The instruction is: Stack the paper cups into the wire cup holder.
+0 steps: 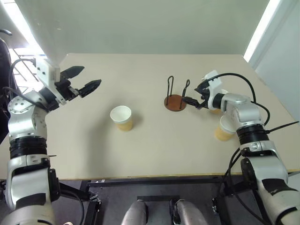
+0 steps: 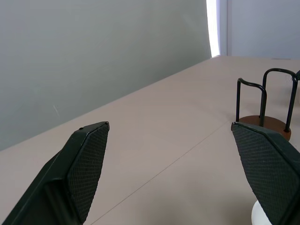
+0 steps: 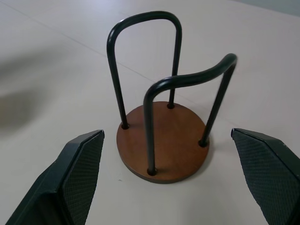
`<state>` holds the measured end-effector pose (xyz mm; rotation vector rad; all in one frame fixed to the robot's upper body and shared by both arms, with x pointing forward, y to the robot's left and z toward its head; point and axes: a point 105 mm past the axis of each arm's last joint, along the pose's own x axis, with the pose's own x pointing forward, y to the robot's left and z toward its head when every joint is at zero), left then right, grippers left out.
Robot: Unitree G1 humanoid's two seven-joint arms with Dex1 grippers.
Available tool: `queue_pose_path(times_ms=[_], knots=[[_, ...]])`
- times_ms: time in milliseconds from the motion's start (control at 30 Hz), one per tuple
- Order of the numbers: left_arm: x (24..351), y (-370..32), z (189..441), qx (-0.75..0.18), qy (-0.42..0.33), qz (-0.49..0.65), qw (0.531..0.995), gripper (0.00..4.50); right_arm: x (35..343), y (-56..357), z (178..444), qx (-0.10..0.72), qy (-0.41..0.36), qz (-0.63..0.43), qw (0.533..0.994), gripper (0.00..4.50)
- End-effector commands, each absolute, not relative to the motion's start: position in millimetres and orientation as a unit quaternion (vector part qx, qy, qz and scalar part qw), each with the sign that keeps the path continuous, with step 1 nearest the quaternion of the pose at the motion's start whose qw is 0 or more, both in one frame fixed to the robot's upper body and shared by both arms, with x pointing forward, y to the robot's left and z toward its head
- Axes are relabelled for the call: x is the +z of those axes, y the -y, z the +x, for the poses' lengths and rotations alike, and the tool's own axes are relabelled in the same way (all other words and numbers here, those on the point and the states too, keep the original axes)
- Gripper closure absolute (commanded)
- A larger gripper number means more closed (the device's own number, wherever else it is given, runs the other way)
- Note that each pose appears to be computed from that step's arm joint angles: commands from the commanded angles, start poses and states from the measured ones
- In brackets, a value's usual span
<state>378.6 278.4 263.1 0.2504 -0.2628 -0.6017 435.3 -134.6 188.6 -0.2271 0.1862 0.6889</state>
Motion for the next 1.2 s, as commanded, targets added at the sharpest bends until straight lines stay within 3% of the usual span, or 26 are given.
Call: queue_pose_path(times_ms=[33, 600, 1200], knots=[[282.1, -279.1, 375.2, -0.288, 0.157, 0.140, 0.934, 0.00, 209.6, 124.5, 439.1, 0.341, -0.060, -0.127, 0.930, 0.03], [283.3, -280.4, 373.2, -0.284, 0.159, 0.141, 0.935, 0.00, 204.3, 105.4, 448.3, 0.343, -0.050, -0.136, 0.928, 0.03], [284.2, -281.7, 372.1, -0.285, 0.157, 0.143, 0.935, 0.00, 183.4, 111.9, 450.5, 0.330, -0.071, -0.143, 0.930, 0.03]])
